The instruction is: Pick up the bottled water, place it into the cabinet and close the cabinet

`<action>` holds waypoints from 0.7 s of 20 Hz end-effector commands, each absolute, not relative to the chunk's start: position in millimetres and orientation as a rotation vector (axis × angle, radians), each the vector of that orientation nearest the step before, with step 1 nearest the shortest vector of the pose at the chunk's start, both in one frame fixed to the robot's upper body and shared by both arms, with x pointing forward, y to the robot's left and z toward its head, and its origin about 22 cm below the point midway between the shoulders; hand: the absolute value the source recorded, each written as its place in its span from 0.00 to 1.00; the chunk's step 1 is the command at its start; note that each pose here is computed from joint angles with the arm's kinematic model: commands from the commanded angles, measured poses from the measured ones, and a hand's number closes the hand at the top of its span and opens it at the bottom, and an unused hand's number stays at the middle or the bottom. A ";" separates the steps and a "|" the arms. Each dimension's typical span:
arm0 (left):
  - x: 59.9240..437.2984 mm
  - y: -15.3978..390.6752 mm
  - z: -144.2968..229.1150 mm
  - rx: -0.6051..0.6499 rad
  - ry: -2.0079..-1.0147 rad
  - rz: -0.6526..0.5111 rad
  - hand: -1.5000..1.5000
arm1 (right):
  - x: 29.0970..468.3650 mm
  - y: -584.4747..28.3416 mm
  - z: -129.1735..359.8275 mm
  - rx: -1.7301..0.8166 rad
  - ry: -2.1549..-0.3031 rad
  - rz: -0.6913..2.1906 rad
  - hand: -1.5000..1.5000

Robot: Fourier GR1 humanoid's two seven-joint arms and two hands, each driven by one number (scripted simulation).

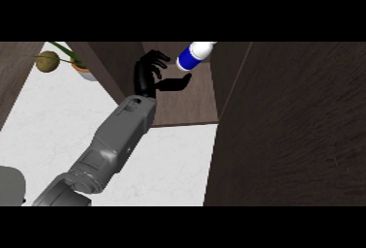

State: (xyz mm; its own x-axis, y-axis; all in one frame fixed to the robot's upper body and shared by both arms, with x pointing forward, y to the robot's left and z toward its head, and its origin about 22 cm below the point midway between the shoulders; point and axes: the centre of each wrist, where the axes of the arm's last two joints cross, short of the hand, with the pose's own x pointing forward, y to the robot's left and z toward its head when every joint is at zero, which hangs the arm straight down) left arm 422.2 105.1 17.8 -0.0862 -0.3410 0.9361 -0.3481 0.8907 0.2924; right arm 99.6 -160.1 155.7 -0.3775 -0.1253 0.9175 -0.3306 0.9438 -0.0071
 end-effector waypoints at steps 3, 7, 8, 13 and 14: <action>418.5 113.4 4.0 0.656 -1.640 -0.087 0.00 | 97.5 -169.7 168.7 0.337 -1.991 0.231 0.00; 416.2 118.4 -2.3 0.738 -1.603 -0.107 0.00 | 87.3 -169.3 172.4 0.355 -1.990 0.246 0.00; 412.5 116.5 -7.9 0.760 -1.596 -0.098 0.00 | 90.0 -169.2 166.8 0.355 -1.986 0.244 0.00; 420.4 114.6 5.7 0.773 -1.598 -0.094 0.00 | 93.9 -165.4 161.4 0.350 -1.995 0.236 0.00; 416.4 113.0 -0.1 0.771 -1.614 -0.074 0.00 | 86.2 -153.2 152.4 0.368 -1.989 0.244 0.00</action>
State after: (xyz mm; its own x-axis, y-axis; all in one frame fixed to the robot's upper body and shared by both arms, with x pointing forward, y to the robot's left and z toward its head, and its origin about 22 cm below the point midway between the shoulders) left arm 420.9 108.0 9.3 -0.0264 -0.5065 0.8618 -0.3904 0.7989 0.4576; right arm 99.1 -160.9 152.5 -0.3879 -0.1345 0.9118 -0.3404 0.9403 -0.0061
